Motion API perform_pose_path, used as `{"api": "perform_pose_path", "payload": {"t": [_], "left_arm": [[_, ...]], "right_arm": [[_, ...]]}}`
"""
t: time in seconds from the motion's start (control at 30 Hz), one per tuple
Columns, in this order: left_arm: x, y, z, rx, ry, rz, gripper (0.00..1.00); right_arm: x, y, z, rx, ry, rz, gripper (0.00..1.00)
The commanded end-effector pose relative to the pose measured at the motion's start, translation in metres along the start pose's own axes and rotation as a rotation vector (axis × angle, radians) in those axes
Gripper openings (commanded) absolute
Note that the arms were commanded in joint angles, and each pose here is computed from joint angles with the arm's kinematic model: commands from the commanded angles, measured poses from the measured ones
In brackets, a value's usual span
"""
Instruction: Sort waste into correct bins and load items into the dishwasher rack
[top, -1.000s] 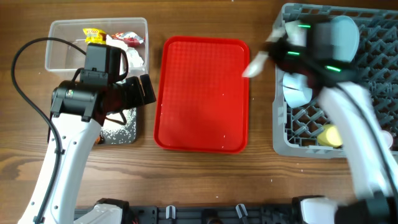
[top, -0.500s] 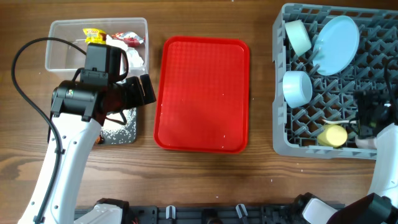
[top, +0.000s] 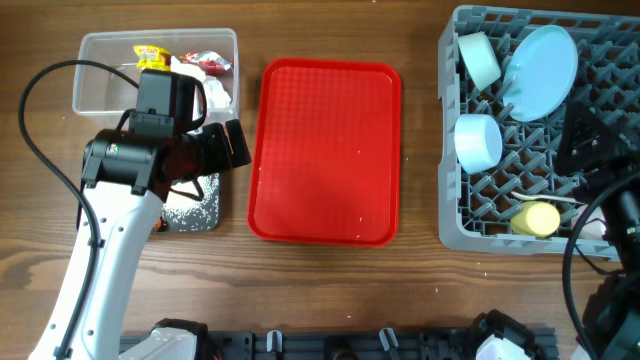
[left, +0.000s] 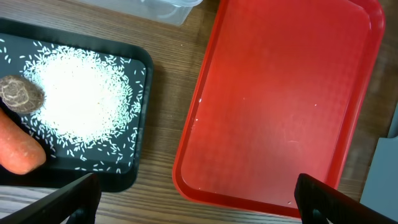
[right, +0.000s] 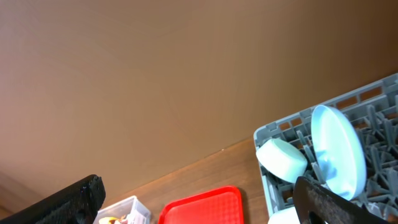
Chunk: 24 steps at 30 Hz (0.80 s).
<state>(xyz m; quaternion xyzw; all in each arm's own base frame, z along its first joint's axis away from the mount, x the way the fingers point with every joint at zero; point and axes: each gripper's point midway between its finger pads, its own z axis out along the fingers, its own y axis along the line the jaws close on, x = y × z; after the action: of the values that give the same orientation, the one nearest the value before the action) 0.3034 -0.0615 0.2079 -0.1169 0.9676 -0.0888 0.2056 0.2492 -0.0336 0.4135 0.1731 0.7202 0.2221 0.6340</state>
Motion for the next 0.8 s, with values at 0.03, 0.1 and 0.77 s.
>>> {"api": "perform_pose_path", "payload": {"t": [0.03, 0.1, 0.77], "left_arm": [[-0.004, -0.001, -0.003, -0.002, -0.018, 0.011, 1.00], [-0.004, -0.001, -0.003, -0.002, -0.018, 0.011, 1.00], [-0.004, -0.001, -0.003, -0.002, -0.018, 0.011, 1.00]], "right_arm": [[0.005, 0.001, 0.005, -0.026, 0.034, 0.026, 1.00], [0.011, 0.007, 0.010, -0.050, 0.059, 0.026, 1.00], [0.200, -0.077, 0.020, 0.029, -0.167, -0.302, 1.00]]}}
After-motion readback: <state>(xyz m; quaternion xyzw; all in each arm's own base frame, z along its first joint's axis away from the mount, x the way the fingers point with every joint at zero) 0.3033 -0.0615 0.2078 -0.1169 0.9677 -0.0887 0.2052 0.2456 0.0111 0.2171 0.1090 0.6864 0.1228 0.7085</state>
